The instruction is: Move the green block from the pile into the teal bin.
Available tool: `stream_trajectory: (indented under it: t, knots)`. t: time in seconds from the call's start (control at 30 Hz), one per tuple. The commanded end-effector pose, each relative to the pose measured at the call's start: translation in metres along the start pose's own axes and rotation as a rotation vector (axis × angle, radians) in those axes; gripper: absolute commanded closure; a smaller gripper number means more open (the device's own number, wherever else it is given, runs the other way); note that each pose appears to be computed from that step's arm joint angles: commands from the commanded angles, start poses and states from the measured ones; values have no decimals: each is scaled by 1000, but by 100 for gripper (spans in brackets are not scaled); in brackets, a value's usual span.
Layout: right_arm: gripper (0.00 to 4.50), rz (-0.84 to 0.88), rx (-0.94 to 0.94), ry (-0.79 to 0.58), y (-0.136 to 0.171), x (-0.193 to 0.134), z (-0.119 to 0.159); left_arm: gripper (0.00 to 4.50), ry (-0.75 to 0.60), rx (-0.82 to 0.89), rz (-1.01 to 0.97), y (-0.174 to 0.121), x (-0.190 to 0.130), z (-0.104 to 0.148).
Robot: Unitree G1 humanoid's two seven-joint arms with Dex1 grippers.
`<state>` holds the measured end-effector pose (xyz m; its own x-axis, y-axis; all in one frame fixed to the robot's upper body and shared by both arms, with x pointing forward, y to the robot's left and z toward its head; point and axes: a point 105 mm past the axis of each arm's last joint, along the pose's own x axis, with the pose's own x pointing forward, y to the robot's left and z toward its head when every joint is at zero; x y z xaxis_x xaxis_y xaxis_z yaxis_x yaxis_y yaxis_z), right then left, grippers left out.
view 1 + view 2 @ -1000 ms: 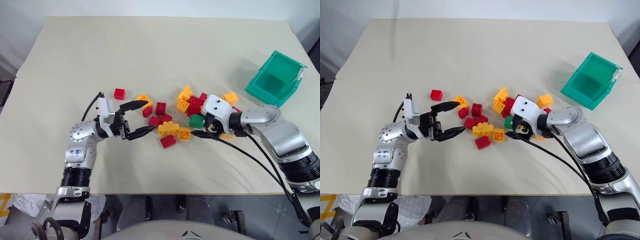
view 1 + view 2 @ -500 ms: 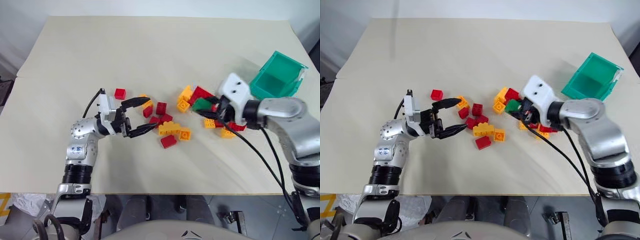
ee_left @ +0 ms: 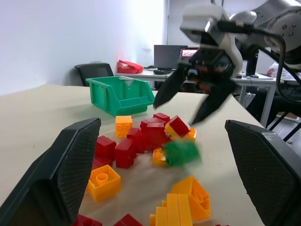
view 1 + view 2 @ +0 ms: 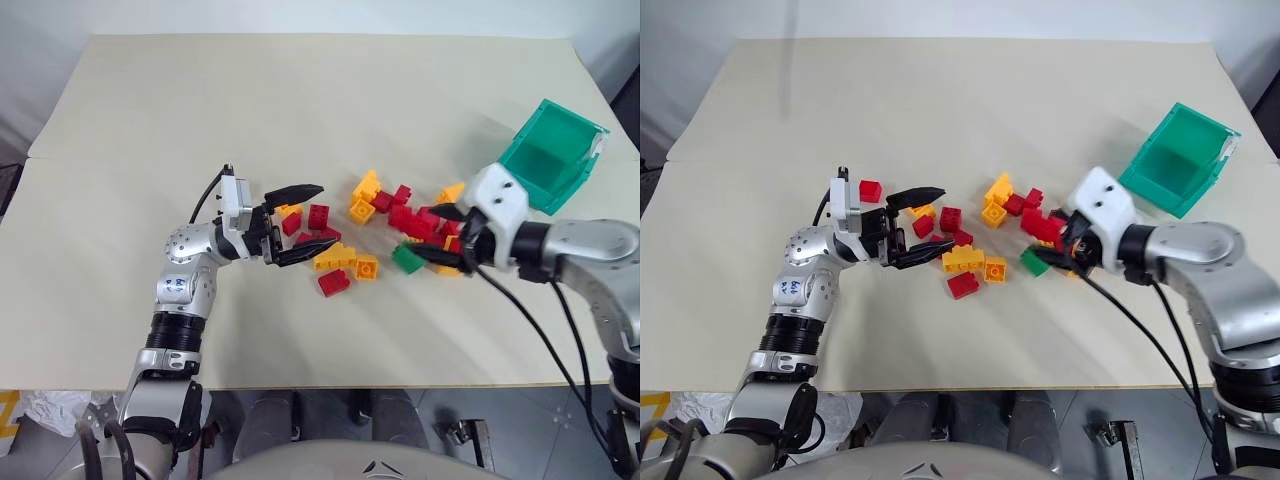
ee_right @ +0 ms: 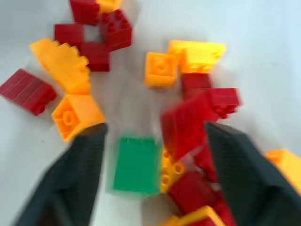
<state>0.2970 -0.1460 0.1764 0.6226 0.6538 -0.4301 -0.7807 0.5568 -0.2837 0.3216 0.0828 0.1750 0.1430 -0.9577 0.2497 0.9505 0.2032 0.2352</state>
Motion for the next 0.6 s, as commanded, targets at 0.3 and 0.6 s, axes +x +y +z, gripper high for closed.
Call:
stream_trajectory:
  t: [0.3,0.6]
  knots:
    - [2,82,-54,72,12,2,-6,0,-2,28,45,-4,-14,5]
    - [2,230,-78,112,37,10,-12,0,-4,26,53,-3,-13,5]
